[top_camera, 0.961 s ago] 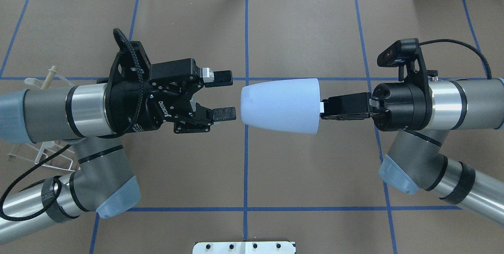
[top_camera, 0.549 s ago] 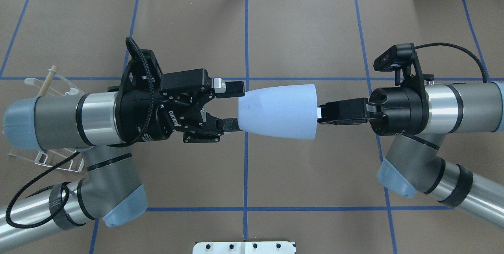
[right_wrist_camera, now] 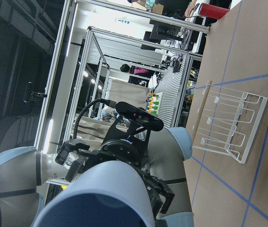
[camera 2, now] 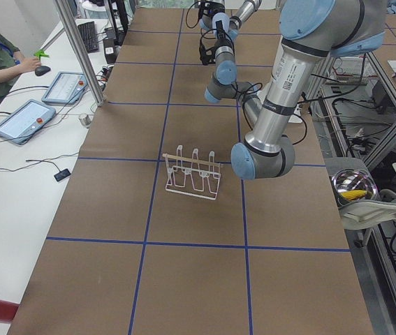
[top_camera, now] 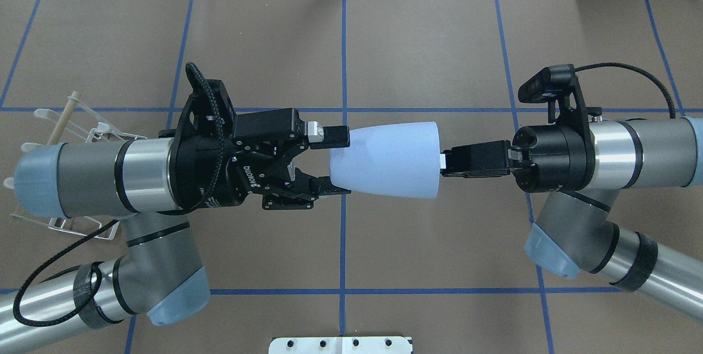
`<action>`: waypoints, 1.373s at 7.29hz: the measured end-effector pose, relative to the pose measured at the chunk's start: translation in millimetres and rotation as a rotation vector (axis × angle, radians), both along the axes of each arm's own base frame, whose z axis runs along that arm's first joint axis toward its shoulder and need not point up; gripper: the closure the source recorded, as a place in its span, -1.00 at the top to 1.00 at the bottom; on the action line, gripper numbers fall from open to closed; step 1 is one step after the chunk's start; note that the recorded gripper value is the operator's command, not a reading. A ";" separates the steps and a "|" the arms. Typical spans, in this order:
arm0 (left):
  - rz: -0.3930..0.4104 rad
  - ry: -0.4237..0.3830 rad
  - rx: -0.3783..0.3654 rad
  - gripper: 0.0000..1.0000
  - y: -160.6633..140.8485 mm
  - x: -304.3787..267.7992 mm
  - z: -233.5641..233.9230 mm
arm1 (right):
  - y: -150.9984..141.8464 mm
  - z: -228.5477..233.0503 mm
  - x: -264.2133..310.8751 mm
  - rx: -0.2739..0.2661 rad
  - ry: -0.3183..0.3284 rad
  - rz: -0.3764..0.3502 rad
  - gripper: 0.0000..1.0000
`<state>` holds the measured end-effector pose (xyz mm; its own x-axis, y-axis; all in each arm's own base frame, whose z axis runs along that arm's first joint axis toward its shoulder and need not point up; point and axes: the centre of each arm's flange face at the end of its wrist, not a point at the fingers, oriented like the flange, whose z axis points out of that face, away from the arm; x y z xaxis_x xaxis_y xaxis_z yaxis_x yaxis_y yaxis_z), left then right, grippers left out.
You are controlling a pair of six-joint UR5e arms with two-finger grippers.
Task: Hang cup on cup holder
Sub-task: 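Grasp the cup's open rim with the left gripper while the right gripper holds the base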
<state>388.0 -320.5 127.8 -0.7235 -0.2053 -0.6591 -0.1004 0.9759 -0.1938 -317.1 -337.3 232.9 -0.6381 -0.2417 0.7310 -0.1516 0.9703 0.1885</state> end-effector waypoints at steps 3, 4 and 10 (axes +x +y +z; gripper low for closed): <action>0.006 0.004 -0.001 0.50 2.1 -0.7 -2.0 | 2.9 0.1 -3.2 -0.001 -0.001 -0.009 -1.00; 0.006 0.005 -0.001 -0.52 2.3 -0.7 -2.1 | 3.2 0.3 -3.3 -0.001 -0.001 -0.010 -0.66; 0.026 0.006 -0.005 -1.00 4.8 -1.9 -1.9 | 6.1 -2.2 -2.1 -0.020 -0.012 -0.026 1.00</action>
